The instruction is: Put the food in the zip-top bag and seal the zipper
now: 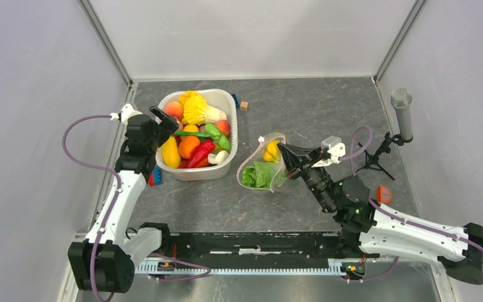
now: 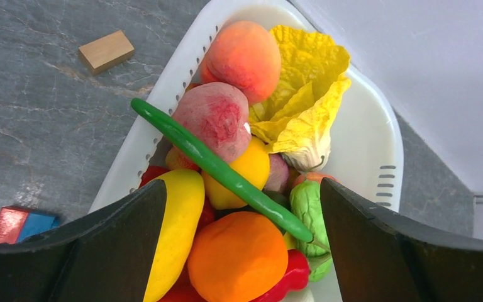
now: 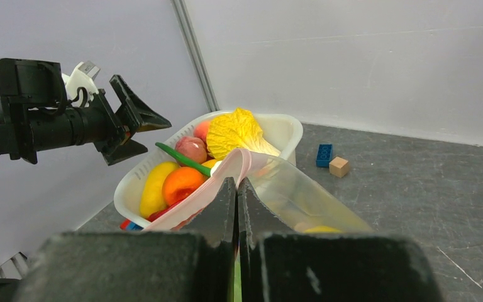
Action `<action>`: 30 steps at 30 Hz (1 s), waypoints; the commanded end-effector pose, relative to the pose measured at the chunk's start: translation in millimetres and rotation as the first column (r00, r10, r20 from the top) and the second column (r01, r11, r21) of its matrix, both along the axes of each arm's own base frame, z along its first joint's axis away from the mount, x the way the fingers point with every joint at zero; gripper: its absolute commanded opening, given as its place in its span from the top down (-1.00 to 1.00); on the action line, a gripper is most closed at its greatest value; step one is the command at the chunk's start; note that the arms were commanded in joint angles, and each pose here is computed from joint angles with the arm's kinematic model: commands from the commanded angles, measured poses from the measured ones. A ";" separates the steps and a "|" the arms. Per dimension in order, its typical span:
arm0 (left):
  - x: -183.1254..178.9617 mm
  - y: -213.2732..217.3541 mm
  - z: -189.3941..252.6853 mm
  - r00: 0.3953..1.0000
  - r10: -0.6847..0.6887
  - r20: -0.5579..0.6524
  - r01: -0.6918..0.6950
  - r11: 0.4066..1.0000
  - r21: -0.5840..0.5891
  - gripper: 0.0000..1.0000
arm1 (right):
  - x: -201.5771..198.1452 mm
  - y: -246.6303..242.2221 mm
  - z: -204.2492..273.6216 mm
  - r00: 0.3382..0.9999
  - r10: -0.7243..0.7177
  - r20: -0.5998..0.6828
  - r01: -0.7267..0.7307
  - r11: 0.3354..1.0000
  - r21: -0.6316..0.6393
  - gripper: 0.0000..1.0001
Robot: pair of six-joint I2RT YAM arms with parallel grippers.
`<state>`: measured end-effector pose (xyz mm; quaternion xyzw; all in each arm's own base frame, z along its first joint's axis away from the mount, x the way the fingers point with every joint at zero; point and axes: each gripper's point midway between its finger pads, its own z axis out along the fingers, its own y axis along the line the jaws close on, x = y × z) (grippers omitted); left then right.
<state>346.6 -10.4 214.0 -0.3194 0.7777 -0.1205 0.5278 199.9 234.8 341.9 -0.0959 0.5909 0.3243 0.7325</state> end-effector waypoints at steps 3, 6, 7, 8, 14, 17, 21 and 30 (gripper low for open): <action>11.4 2.9 4.8 0.995 0.087 0.050 -0.080 0.989 -0.125 -0.88 | -3.5 -1.1 25.5 0.999 0.015 0.039 -0.018 0.996 0.088 1.00; 13.1 5.3 -7.7 0.991 0.130 0.031 -0.123 0.979 -0.165 -0.82 | -4.1 -1.7 26.2 0.999 0.016 0.040 -0.020 0.995 0.093 1.00; 13.6 6.4 -10.7 0.989 0.141 0.032 -0.134 0.976 -0.174 -0.80 | -4.0 -2.7 27.2 0.999 0.014 0.040 -0.018 0.995 0.096 1.00; 13.7 7.3 -13.4 0.988 0.154 0.033 -0.145 0.972 -0.184 -0.78 | -4.2 -2.9 27.1 0.999 0.014 0.041 -0.018 0.995 0.096 1.00; 9.4 23.0 -21.4 0.962 0.272 0.032 -0.260 0.943 -0.209 -0.66 | -3.3 -3.7 26.8 0.999 0.008 0.038 -0.012 0.994 0.108 1.00; 9.8 29.3 -23.3 0.947 0.318 0.039 -0.302 0.927 -0.222 -0.69 | -2.9 -2.4 26.0 0.999 0.009 0.038 -0.013 0.994 0.106 1.00; 15.1 30.4 -26.6 0.937 0.348 0.035 -0.328 0.910 -0.254 -0.63 | -2.8 -1.1 24.9 0.999 0.012 0.034 -0.016 0.994 0.111 1.00; 24.9 37.1 -32.7 0.915 0.401 0.027 -0.379 0.883 -0.276 -0.34 | -3.6 -3.8 25.5 0.999 0.010 0.036 -0.014 0.993 0.118 1.00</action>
